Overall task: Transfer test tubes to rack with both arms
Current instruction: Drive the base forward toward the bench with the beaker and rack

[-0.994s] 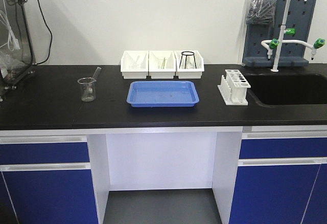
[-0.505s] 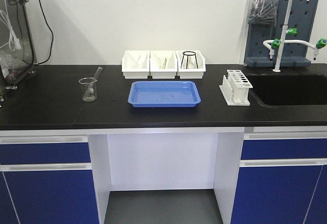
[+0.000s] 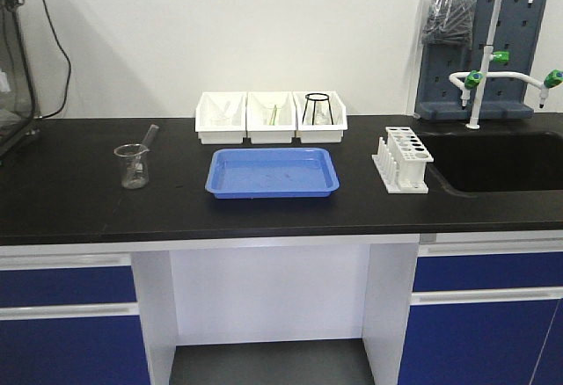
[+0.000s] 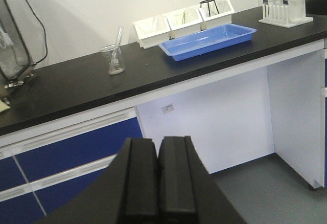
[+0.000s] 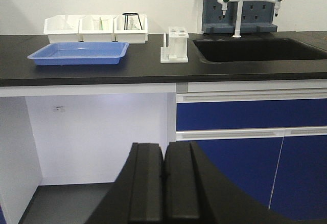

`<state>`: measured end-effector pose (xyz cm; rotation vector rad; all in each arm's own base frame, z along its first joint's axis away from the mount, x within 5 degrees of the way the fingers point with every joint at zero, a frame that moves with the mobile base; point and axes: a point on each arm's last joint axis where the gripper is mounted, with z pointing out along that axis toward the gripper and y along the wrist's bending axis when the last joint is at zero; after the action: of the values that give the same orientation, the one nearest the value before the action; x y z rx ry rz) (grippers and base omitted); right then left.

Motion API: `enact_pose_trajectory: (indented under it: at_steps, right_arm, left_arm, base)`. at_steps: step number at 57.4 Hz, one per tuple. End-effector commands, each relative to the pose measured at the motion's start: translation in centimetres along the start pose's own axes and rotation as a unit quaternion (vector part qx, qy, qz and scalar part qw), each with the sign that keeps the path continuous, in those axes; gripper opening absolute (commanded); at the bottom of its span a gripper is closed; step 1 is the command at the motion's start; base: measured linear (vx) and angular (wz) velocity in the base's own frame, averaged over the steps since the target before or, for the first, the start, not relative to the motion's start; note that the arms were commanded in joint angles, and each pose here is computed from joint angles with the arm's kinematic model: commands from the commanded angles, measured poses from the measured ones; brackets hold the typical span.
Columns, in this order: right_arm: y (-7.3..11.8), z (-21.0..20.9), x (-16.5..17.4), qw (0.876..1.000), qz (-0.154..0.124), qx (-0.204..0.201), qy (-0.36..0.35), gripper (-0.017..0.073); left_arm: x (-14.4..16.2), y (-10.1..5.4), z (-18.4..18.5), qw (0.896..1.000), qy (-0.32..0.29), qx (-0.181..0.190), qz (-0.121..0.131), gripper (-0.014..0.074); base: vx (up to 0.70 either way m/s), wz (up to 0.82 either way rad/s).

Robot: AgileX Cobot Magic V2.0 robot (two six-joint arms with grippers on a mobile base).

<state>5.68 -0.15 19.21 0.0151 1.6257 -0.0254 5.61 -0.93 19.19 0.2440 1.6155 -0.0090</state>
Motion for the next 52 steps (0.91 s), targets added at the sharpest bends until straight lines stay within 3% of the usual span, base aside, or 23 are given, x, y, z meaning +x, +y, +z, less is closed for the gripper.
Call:
enact_pose_trajectory:
  at_steps: [1, 52]
  right_arm:
    - [0.01, -0.03, -0.45, 0.999, -0.007, 0.0, -0.04, -0.0007]
    - [0.01, -0.03, -0.45, 0.999, -0.007, 0.0, -0.04, -0.0007]
  left_arm:
    - [0.18, 0.07, 0.12, 1.0, -0.027, -0.009, -0.01, -0.002]
    - [0.18, 0.07, 0.12, 1.0, -0.027, -0.009, -0.01, -0.002]
  base:
    - [0.22, -0.09]
    - [0.32, 0.0]
